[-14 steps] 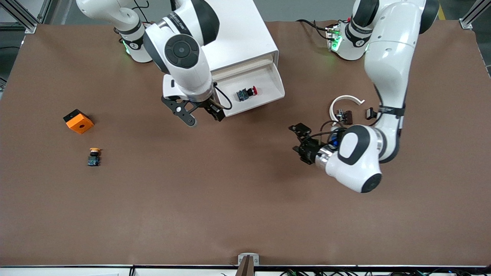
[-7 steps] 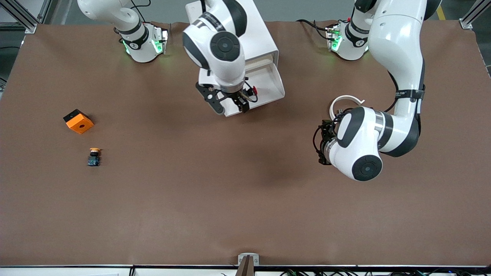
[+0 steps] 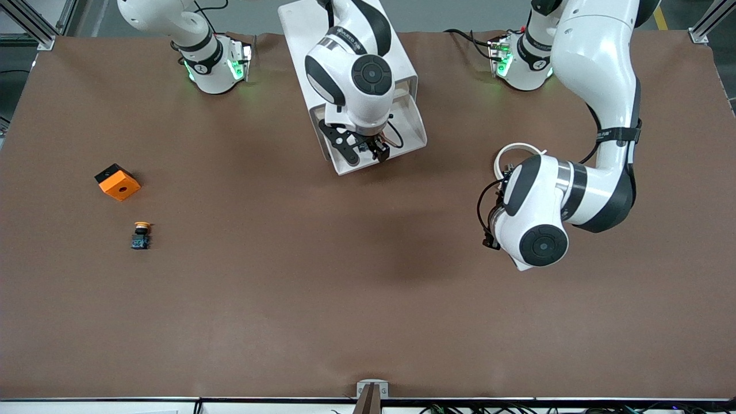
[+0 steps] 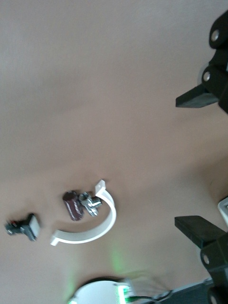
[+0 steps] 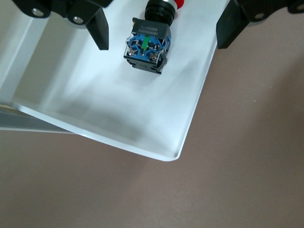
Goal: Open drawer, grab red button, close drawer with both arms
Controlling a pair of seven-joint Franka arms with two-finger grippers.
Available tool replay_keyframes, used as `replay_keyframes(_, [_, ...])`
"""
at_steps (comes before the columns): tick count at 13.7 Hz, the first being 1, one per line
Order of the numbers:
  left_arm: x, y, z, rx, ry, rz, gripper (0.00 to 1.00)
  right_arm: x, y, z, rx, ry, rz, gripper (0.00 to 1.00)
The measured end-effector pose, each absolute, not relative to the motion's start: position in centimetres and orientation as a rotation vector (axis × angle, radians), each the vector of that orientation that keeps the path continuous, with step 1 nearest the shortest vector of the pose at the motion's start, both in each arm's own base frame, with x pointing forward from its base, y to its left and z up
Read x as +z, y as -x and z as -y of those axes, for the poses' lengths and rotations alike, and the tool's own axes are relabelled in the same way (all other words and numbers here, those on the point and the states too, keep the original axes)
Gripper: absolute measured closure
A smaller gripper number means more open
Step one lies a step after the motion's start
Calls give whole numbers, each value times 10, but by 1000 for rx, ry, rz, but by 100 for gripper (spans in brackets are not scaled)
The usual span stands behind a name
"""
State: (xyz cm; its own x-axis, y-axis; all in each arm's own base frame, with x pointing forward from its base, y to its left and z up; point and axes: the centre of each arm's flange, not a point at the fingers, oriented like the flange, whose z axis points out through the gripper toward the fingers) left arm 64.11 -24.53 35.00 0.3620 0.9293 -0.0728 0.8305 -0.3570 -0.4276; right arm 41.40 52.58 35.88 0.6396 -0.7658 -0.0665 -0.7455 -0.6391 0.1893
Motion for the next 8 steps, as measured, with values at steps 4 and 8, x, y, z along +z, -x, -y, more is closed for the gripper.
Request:
replay_keyframes(4, [406, -644, 233, 416, 2602, 1279, 0, 345, -413, -523, -218, -2687, 1250, 0])
replay_keyframes(8, [434, -644, 224, 388, 2778, 1010, 0, 341, -413, -522, -219, -2678, 1250, 0])
